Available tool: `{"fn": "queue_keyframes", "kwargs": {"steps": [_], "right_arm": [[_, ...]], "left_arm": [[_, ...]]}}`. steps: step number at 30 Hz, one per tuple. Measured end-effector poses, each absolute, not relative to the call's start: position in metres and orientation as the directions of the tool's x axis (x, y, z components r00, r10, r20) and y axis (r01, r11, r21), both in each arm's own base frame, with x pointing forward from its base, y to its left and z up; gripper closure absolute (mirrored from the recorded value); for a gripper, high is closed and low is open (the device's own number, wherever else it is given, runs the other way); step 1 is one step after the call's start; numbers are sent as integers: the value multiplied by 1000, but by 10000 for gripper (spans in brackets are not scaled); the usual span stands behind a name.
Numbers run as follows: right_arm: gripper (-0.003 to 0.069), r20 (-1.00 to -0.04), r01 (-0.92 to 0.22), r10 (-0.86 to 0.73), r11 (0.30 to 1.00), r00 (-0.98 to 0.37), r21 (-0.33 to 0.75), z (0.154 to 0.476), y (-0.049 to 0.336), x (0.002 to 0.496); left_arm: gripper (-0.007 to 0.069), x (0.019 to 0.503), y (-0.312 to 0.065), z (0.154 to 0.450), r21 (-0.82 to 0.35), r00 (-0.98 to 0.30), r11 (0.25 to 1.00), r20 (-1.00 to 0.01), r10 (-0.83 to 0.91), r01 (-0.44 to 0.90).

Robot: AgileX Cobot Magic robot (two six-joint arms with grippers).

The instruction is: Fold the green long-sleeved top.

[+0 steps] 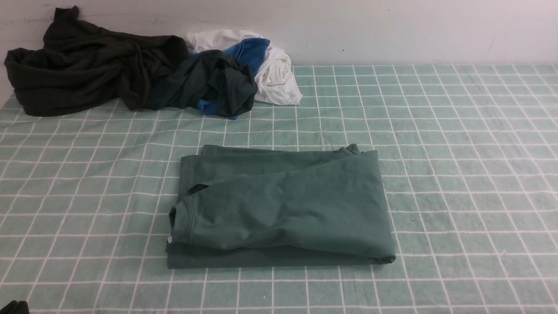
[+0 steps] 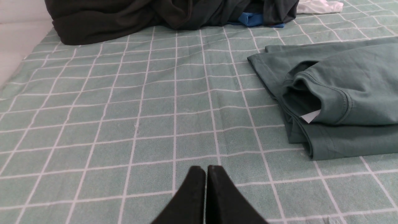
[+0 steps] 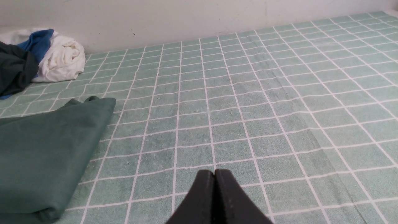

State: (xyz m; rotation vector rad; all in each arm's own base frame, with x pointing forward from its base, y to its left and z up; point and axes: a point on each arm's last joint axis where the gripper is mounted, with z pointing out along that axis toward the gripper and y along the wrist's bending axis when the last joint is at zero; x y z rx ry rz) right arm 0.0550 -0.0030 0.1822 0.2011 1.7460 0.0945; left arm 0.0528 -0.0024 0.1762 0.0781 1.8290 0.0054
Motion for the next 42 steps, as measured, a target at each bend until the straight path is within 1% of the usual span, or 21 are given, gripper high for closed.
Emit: {"fn": "queue_keyframes", "kwargs": {"steps": [20, 29, 42], "right_arm": [[673, -967, 82, 185, 982, -173, 173, 182, -3, 55], [673, -967, 82, 185, 982, -173, 173, 182, -3, 55], [673, -967, 82, 185, 982, -173, 173, 182, -3, 55]], "left_arm": [[628, 53, -2, 176, 49, -254, 998, -965, 60, 48], [628, 53, 3, 176, 49, -258, 998, -965, 34, -50], [628, 53, 3, 176, 49, -259, 997, -965, 32, -57]]}}
